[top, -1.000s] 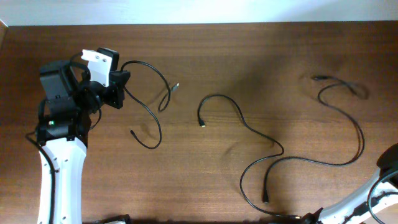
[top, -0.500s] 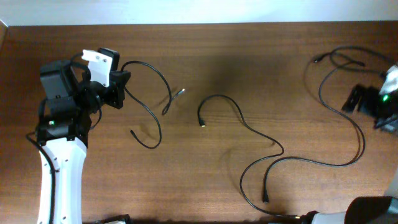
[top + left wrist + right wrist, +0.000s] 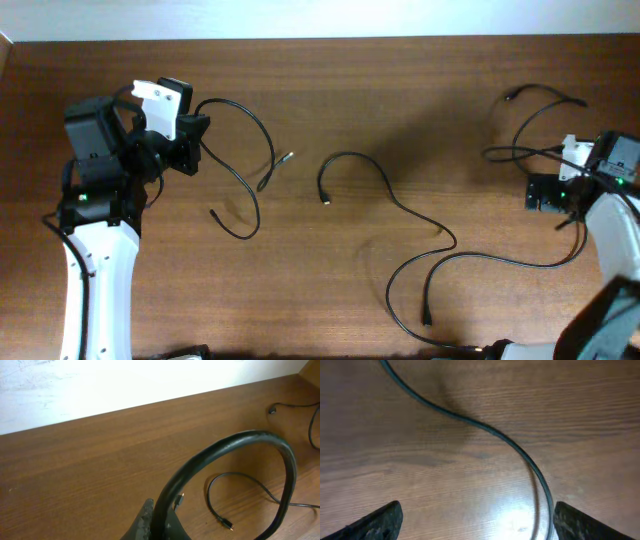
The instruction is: Untangle cables
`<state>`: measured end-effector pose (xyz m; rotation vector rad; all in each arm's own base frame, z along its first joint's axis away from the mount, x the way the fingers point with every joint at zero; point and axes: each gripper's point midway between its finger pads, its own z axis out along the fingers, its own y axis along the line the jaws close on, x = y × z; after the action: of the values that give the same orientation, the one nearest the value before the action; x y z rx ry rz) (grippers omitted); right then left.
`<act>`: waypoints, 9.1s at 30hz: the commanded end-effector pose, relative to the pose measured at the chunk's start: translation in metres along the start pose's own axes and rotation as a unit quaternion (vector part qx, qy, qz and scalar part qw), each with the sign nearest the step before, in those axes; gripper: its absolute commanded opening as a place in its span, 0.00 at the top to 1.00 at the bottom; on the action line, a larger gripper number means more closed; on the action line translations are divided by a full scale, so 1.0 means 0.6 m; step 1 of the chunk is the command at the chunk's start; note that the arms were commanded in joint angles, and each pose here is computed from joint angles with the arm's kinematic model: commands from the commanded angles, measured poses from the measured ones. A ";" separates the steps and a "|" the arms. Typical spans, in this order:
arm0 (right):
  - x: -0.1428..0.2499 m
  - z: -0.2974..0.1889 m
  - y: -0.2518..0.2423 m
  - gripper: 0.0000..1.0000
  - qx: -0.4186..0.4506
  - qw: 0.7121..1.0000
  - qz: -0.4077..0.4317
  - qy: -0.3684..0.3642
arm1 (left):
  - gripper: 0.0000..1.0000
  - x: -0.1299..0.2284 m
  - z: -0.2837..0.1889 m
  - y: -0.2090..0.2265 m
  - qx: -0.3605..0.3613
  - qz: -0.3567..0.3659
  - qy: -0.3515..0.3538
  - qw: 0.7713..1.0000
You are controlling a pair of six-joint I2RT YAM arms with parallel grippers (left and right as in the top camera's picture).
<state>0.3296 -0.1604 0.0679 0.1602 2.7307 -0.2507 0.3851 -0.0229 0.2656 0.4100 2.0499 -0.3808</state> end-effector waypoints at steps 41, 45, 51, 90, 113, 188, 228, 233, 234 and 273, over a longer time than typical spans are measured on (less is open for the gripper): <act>-0.148 -0.086 -0.050 0.96 -0.295 0.896 0.259 -0.207 | 1.00 -0.002 -0.006 -0.011 0.011 0.016 0.000 1.000; -0.269 -0.293 -0.118 0.96 -0.243 0.888 0.208 -0.331 | 1.00 -0.001 -0.006 -0.011 0.011 0.015 0.001 1.000; -0.284 -0.468 -0.281 0.96 -0.068 0.874 0.243 -0.416 | 1.00 -0.001 -0.006 -0.011 0.011 0.015 0.001 1.000; -0.131 -0.120 -0.080 0.01 -0.105 0.964 0.243 0.041 | 1.00 0.004 -0.006 -0.012 0.013 0.011 0.007 1.000; 0.140 -0.136 0.349 0.01 -0.112 0.946 0.197 0.231 | 0.36 0.024 -0.011 0.023 -0.043 0.000 0.034 0.999; -0.097 -0.085 0.118 0.01 -0.102 0.932 0.324 0.127 | 0.42 0.025 0.010 -0.025 0.015 0.007 0.037 0.999; -0.027 0.051 0.244 0.96 0.009 0.965 0.248 0.082 | 0.45 0.026 0.010 -0.027 0.018 0.006 0.038 0.999; -0.153 -0.055 0.090 0.96 0.026 0.961 0.275 0.036 | 0.44 0.026 0.010 -0.027 0.018 0.006 0.038 0.999; -0.166 -0.078 0.046 0.96 0.035 0.957 0.287 0.027 | 0.45 0.026 0.010 -0.027 0.018 0.006 0.038 0.999; -0.057 0.023 0.149 0.00 -0.122 0.981 -0.123 0.088 | 0.36 0.029 0.010 -0.026 0.016 0.027 0.042 0.999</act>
<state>0.3903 -0.0821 0.0749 -0.1246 2.9031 0.0240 0.3744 -0.0344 0.2468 0.4815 2.1242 -0.3704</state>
